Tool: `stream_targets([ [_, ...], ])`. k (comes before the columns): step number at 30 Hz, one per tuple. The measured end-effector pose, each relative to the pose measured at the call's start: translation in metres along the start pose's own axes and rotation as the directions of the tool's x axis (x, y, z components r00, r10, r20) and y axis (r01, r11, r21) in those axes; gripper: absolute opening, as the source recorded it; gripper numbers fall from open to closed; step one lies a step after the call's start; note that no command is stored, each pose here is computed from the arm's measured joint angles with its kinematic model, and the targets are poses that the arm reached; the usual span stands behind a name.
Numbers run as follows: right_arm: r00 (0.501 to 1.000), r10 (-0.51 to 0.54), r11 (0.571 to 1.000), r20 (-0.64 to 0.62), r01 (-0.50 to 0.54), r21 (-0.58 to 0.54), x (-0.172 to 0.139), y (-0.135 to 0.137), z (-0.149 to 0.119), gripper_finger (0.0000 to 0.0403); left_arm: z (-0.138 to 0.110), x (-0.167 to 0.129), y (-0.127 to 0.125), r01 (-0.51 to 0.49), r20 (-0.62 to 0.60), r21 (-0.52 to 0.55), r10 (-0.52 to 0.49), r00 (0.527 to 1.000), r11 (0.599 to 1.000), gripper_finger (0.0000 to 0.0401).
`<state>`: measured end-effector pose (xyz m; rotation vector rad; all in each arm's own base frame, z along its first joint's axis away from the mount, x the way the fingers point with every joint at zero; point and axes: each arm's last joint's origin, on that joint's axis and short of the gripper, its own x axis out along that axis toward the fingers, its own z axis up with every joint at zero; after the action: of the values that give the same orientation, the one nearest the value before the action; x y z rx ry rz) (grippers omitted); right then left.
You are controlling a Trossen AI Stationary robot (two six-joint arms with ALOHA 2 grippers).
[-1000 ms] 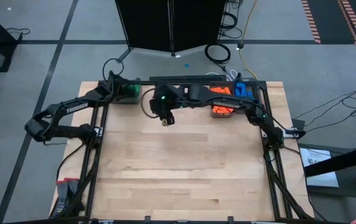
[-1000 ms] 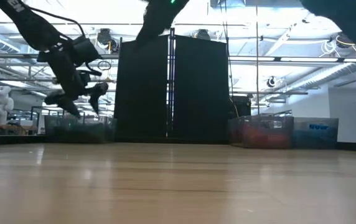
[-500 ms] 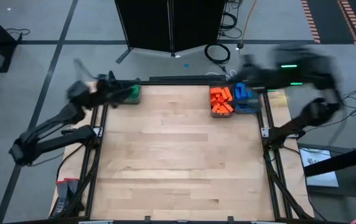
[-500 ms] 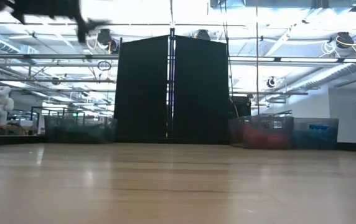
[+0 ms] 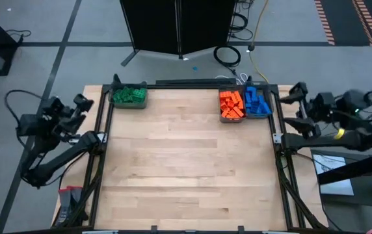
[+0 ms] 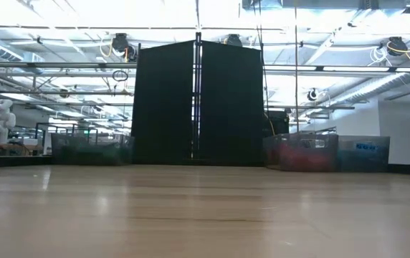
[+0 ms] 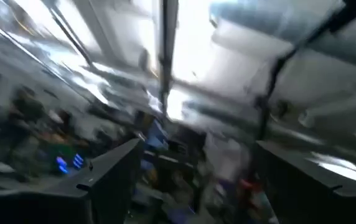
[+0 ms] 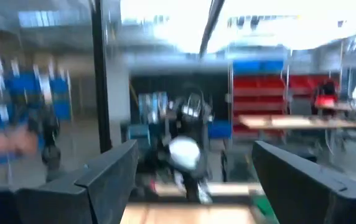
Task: Sort blocks
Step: Return to Home Position
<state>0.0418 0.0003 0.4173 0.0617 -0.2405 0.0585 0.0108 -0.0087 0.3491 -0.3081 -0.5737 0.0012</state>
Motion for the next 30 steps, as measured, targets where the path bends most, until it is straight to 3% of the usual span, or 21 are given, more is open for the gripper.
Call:
stream_targets([
  [4,0.994,-0.018,0.994,0.108,0.006,0.108,-0.031,-0.002,-0.058,0.0311,-0.008,-0.003,0.0,0.021,-0.166,-0.067,-0.031,0.986,0.998,0.0309],
  [6,0.982,-0.012,0.989,0.19,-0.017,0.148,-0.042,-0.003,-0.082,0.0311,-0.013,-0.006,0.001,0.014,-0.215,-0.053,-0.025,0.976,0.999,0.0309],
  [8,0.973,0.002,0.984,0.231,-0.044,0.175,-0.034,-0.005,-0.099,0.0311,-0.015,-0.007,0.002,0.016,-0.255,-0.037,-0.025,0.967,0.999,0.0309],
  [10,0.988,0.046,0.977,0.148,-0.075,0.202,-0.021,-0.007,-0.116,0.0311,-0.017,-0.007,0.003,0.003,-0.272,-0.017,-0.007,0.962,1.0,0.0309],
  [14,0.995,0.007,0.962,0.103,-0.035,0.27,-0.002,-0.013,-0.146,0.0311,-0.025,-0.01,0.01,-0.096,-0.326,-0.009,0.088,0.941,0.995,0.0309],
  [18,0.981,0.034,0.954,0.19,-0.089,0.287,0.002,-0.015,-0.174,0.0311,-0.04,-0.012,0.022,-0.184,-0.386,-0.032,0.157,0.909,0.982,0.0309],
  [22,0.967,0.043,0.935,0.249,-0.126,0.33,-0.001,-0.017,-0.209,0.0311,-0.056,-0.01,0.036,-0.2,-0.394,-0.057,0.162,0.905,0.978,0.0309],
  [30,0.976,0.036,0.929,0.215,-0.112,0.353,0.0,-0.017,-0.212,0.0311,-0.099,-0.009,0.064,-0.149,-0.425,-0.164,0.066,0.903,0.975,0.0309],
])
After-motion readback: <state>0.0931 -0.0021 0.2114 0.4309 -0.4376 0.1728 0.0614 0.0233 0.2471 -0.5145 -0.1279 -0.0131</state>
